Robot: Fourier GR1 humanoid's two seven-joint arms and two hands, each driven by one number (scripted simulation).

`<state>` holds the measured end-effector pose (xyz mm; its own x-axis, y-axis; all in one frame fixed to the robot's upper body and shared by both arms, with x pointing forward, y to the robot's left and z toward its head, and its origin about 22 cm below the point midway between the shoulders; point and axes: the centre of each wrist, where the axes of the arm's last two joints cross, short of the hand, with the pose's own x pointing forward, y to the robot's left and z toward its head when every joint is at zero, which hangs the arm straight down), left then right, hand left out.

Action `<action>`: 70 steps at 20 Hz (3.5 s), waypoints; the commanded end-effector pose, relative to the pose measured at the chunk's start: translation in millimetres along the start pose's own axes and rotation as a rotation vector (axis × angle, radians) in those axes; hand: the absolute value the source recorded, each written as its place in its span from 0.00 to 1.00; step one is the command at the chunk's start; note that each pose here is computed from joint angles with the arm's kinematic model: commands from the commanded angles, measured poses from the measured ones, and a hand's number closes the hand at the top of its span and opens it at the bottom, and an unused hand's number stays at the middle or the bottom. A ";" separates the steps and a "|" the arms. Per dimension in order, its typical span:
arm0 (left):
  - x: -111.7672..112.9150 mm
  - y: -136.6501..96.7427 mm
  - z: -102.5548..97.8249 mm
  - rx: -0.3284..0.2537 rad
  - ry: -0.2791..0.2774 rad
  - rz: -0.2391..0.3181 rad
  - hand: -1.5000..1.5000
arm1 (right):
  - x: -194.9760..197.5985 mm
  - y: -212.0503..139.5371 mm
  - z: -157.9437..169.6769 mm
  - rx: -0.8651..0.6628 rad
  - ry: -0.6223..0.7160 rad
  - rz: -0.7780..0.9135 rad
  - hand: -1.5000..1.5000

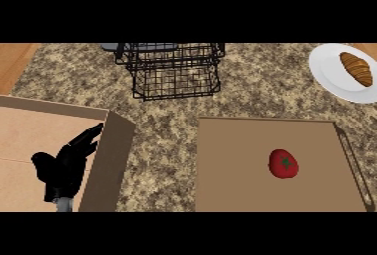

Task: Pick the tomato from the tray and place it in the tiered basket

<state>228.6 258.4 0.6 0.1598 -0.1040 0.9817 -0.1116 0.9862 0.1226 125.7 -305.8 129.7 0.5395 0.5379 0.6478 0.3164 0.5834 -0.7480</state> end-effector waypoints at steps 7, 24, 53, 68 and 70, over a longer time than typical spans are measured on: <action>-22.4 -15.2 0.3 -0.002 0.077 -0.081 0.50 | 41.5 25.9 11.0 -0.063 0.116 0.175 0.00; -32.6 -16.4 12.2 -0.010 0.100 -0.066 0.50 | 78.1 105.5 0.5 0.111 0.225 0.351 0.00; -46.5 -14.3 17.4 0.041 0.112 -0.066 0.50 | 84.2 155.8 -46.1 0.324 0.440 0.462 0.00; -43.5 -18.5 3.4 0.028 0.087 -0.068 0.50 | 71.3 183.6 -56.9 0.333 0.369 0.438 1.00; -57.3 -5.0 14.5 0.024 0.116 -0.067 0.50 | 65.5 172.7 -59.2 0.306 0.335 0.493 1.00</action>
<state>210.2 247.5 -23.7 0.2054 -0.0875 0.9748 -0.1198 0.9863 0.1137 255.9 -203.7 36.9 0.7581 0.6111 0.2278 -0.1759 0.5279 -0.8309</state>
